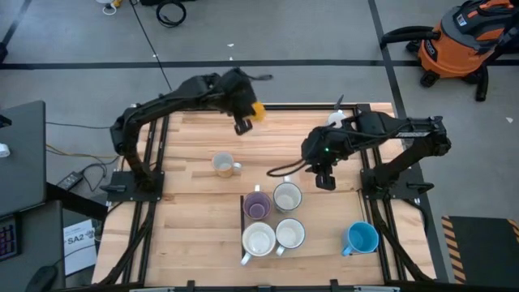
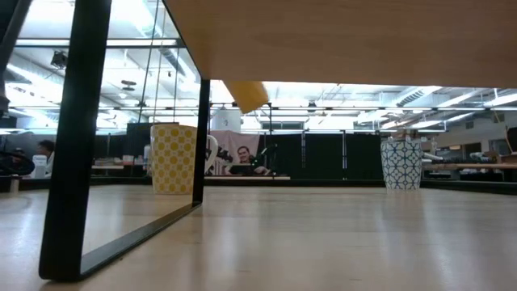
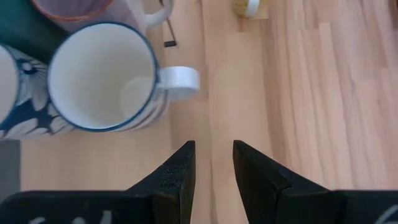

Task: Place coffee mugs
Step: Put the yellow mug on the shelf

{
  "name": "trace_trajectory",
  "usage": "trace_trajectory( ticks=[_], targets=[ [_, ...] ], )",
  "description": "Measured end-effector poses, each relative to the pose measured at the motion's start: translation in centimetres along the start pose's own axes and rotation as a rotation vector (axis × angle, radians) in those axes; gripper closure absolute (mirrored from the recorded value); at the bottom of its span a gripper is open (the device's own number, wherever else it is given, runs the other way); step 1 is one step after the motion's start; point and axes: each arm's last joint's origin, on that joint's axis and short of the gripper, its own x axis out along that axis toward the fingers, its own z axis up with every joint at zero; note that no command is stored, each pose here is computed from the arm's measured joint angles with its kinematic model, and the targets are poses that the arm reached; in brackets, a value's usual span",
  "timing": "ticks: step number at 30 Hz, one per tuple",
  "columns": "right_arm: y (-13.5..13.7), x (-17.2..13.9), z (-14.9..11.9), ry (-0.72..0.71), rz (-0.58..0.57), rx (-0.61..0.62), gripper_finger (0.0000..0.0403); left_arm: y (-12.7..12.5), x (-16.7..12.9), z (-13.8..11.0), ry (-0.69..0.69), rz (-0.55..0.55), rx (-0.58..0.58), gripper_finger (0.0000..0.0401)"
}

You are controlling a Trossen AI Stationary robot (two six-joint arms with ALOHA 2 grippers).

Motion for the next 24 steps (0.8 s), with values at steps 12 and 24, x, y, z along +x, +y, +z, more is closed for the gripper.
trace_trajectory(
  ticks=[12, 24],
  targets=[
    [-1.3, 0.0, 0.2, 0.012, 0.040, 0.014, 0.0289, -5.9, 1.9, 0.9, 0.077, -0.117, 0.195, 0.0376],
    [-1.3, 0.0, 0.2, 0.010, 0.042, 0.014, 0.0289, -9.0, 5.3, 0.1, 0.168, -0.166, 0.226, 0.0376]
  ],
)
